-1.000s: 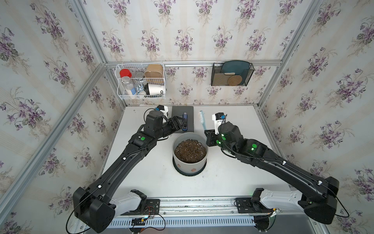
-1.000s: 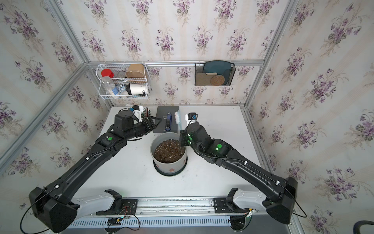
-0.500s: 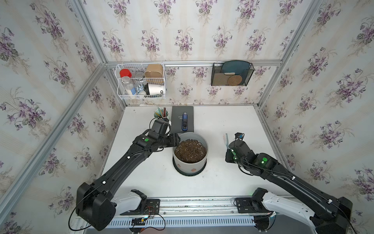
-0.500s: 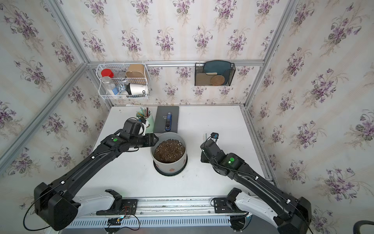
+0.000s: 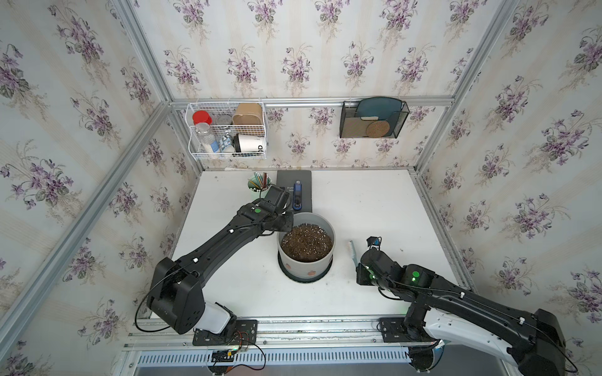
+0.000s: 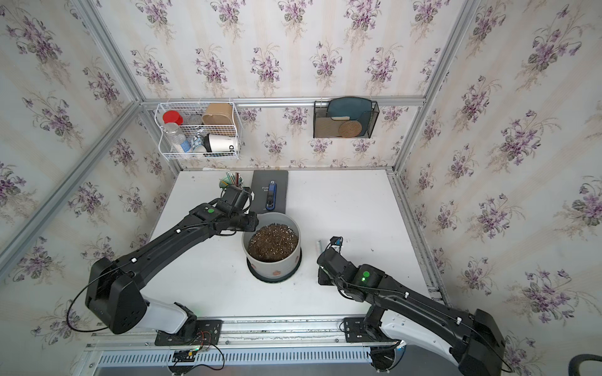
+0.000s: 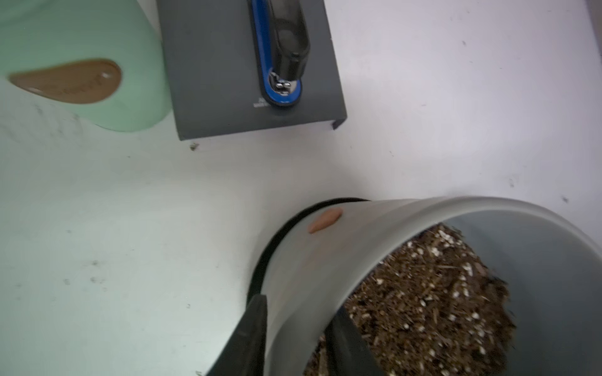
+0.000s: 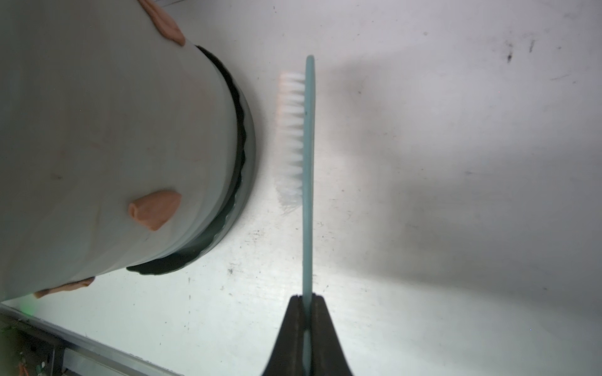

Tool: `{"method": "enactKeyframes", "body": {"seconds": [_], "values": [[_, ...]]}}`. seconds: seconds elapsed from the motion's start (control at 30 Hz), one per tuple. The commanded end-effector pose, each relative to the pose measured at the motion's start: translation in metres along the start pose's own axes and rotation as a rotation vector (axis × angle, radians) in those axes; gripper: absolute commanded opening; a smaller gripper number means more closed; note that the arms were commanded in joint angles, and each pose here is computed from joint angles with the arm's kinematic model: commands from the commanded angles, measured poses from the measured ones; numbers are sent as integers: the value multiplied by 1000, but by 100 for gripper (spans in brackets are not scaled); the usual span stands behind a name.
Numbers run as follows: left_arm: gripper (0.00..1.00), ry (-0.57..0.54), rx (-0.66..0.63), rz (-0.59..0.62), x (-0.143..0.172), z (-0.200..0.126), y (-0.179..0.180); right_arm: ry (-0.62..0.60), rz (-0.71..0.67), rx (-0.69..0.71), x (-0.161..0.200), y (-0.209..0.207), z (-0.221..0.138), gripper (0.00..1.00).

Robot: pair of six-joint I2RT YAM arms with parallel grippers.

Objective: Scrub the dried mud off the ceramic pot
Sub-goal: Brush off the soil from the pot.

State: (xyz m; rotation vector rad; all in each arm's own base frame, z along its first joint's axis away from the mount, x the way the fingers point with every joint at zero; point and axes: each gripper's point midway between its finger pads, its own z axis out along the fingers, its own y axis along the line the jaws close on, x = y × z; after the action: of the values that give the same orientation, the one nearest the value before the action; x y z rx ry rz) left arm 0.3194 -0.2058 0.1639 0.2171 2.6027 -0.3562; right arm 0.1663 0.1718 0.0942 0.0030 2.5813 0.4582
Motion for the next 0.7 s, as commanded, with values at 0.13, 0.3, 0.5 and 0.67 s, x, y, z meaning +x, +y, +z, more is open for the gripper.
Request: {"method": "enactKeyframes", "body": {"seconds": [0.13,0.3,0.5,0.67], "values": [[18,-7,-104,-27,1,2,14,-16,51,-70,1,13,7,0],[9,-8,-99,-46,4,-3,13,-33,88,-62,4,5,11,0],[6,-17,-84,-22,4,-8,6,-32,63,-46,-5,14,24,0],[22,-21,-49,15,0,-13,-5,-68,51,-59,-31,28,31,0]]}}
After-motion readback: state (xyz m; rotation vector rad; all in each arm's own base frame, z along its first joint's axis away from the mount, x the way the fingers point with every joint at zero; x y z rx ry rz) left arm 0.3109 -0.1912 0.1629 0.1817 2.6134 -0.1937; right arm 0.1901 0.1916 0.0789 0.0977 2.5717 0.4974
